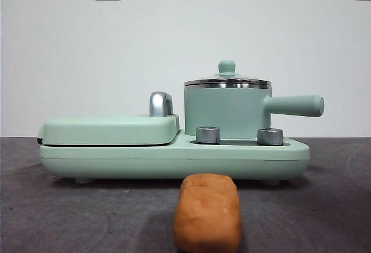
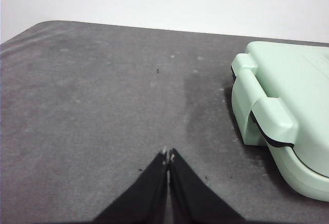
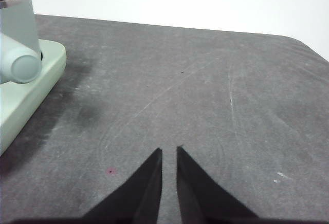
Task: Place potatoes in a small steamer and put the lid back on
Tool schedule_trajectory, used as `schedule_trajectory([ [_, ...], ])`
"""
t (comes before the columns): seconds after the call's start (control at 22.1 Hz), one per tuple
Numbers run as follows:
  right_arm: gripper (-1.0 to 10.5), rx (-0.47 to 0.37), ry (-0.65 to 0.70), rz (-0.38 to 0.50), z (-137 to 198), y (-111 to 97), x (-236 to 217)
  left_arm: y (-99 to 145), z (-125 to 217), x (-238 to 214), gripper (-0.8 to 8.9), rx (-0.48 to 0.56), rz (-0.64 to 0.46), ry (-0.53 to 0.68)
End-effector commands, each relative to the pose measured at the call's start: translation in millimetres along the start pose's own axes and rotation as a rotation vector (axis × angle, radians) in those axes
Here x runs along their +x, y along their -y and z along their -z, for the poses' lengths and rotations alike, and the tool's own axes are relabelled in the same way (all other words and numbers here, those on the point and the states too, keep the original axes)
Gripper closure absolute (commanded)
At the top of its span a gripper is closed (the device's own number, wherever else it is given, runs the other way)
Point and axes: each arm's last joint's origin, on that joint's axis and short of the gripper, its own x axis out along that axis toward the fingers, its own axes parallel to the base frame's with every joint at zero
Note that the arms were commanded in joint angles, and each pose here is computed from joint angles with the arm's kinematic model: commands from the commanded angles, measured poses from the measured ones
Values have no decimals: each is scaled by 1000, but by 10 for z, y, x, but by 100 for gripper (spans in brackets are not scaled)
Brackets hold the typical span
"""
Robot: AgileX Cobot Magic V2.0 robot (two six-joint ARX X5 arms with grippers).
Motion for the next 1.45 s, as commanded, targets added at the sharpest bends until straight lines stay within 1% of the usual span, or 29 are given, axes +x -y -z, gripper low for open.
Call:
schedule_trajectory([
  [0.05, 905, -4, 11, -4, 4, -3, 4, -6, 67, 19, 808, -1, -5, -22],
  [0.09, 905, -1, 11, -6, 4, -4, 4, -6, 66, 19, 808, -8, -5, -21],
  [0.14, 905, 24, 11, -11, 3, -5, 4, -6, 67, 19, 808, -20, -5, -22],
  [0.32, 905, 163, 22, -56, -10, -17, 3, -5, 57, 19, 808, -87, -4, -11],
  [0.5, 905, 254, 53, -72, -48, -19, 0, -2, 21, 18, 808, -151, 1, 26],
  [0.59, 906, 298, 60, -120, -87, -30, -13, 1, -17, 16, 808, -202, 9, 63],
  [0.63, 910, 334, 64, -146, -121, -36, -26, 4, -48, 11, 808, -240, 18, 84],
  [0.77, 913, 459, 73, -208, -265, -45, -85, 28, -192, -40, 808, -347, 78, 119],
  [0.86, 913, 511, 59, -235, -371, -48, -134, 48, -302, -87, 808, -409, 132, 128],
  [0.95, 913, 558, 39, -268, -519, -52, -204, 77, -444, -147, 807, -453, 207, 138],
  [1.04, 913, 578, 11, -323, -665, -63, -280, 101, -571, -200, 807, -455, 261, 135],
  [1.18, 913, 566, -52, -415, -876, -83, -407, 133, -770, -274, 807, -453, 309, 82],
  [1.31, 913, 563, -88, -459, -1052, -90, -513, 161, -971, -328, 807, -453, 343, 30],
  [1.45, 913, 546, -82, -519, -1218, -98, -586, 189, -1197, -356, 807, -450, 382, 10],
])
